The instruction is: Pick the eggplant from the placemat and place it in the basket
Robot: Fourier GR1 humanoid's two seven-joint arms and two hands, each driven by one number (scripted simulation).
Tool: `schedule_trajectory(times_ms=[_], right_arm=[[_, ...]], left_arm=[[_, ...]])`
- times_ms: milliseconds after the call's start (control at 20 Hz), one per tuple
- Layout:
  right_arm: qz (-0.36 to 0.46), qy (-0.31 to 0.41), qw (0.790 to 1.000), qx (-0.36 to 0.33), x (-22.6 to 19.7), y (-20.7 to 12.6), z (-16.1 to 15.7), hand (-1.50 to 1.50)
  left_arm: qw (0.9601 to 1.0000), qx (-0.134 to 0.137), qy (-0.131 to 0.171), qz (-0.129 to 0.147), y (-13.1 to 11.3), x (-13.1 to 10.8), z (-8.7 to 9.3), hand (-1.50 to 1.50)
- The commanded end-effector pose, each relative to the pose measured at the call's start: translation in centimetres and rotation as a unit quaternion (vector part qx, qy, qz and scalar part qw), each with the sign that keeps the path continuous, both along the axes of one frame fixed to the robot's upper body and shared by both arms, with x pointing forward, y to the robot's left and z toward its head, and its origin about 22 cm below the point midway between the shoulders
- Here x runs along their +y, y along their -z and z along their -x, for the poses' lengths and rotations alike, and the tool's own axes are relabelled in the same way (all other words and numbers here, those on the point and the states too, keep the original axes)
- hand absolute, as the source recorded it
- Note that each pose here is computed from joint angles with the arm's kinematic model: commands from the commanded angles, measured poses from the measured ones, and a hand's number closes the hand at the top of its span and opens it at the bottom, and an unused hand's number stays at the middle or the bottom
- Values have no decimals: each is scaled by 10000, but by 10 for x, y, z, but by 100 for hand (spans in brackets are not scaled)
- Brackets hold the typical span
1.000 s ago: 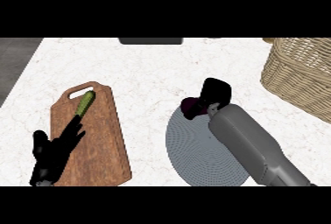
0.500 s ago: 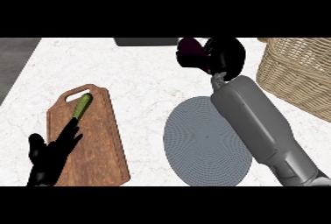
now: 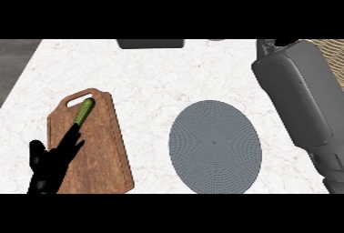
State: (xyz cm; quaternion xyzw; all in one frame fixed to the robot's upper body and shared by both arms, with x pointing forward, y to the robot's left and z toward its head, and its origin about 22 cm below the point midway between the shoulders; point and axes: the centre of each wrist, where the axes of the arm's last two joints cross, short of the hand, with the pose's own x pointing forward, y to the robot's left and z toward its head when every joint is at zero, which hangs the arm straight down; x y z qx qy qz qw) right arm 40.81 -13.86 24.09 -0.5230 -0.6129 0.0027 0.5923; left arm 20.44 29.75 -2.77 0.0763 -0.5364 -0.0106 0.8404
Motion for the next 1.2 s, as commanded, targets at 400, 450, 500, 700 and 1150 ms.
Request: schedule_trajectory(times_ms=[400,450,500,700,1150], right_arm=[[-441,1356,9898,-72,-98,-72,-3,150],[-440,1259,9910,-77,-96,-79,6,150],[-435,1368,9896,-32,-115,-64,4,150],[-256,1436,9891,209,-142,-55,-6,150],[-504,1430,9883,173,-200,-23,-5,150]], left_arm=[[9981,621,-26,8,21,-4,22,0],[9977,679,-12,78,33,-13,5,0],[9986,534,-38,-16,33,-13,22,0],[9983,587,-46,53,12,4,-6,0],[9985,553,34,-20,20,-7,7,0]])
